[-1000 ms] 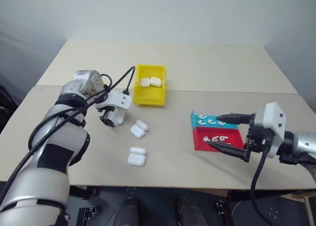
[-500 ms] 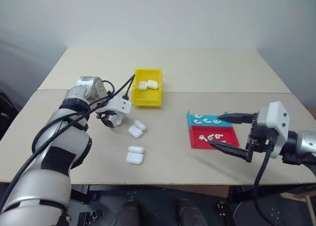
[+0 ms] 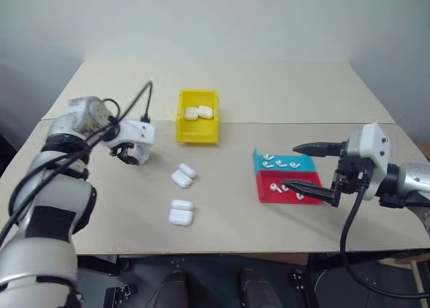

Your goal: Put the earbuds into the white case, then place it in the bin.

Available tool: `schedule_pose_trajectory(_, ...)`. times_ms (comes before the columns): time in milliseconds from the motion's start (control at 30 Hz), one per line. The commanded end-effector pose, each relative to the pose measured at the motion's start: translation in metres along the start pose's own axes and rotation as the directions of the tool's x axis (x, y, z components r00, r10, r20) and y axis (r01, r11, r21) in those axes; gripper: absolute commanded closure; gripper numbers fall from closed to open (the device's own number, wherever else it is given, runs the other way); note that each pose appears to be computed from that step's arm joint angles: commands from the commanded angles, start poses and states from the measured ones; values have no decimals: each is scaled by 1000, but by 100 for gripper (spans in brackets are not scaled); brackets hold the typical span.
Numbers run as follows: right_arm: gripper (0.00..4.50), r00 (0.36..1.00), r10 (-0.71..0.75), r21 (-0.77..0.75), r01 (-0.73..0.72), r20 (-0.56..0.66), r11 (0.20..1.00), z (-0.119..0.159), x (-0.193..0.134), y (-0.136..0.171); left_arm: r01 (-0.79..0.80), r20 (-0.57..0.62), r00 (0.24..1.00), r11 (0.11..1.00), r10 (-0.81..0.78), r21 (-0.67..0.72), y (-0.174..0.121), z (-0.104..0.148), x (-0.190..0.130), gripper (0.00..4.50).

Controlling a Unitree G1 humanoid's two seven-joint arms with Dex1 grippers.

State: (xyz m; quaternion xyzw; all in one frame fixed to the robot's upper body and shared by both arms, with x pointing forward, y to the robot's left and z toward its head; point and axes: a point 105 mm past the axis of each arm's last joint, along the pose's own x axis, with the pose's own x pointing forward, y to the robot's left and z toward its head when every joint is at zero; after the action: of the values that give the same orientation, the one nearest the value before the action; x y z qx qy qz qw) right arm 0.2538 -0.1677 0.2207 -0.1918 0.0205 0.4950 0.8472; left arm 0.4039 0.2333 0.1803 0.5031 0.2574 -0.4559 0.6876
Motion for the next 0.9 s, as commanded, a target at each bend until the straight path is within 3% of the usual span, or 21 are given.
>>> schedule_pose_trajectory(33, 0, 1000, -20, -43, 21, 19, 999, 9, -6, -4, -111, 353, 926, 990, 136, -91, 13, 28, -40, 174)
schedule_pose_trajectory(133, 0, 999, -25, -26, 26, 28, 999, 9, -9, -7, -236, 625, 703, 941, 338, -243, 18, 46, -65, 174)
schedule_pose_trajectory(200, 0, 999, -27, -20, 27, 29, 999, 8, -9, -10, -197, 678, 642, 931, 358, -306, 12, 58, -71, 174)
schedule_pose_trajectory(400, 0, 999, -17, -3, 17, 46, 1000, 11, -6, -16, 41, 875, 422, 959, 238, -281, -27, 116, -79, 174)
schedule_pose_trajectory(500, 0, 999, 2, -3, -1, 42, 1000, 12, -5, -17, 117, 937, 315, 973, 153, -198, -51, 145, -78, 174)
schedule_pose_trajectory(667, 0, 999, 34, 3, -34, 10, 999, 9, -8, -17, 209, 974, 229, 977, -7, -42, -90, 174, -68, 174)
schedule_pose_trajectory(900, 0, 971, 72, -7, -75, -229, 997, -14, -15, -14, 263, 966, 251, 965, -65, -3, -111, 176, -55, 174)
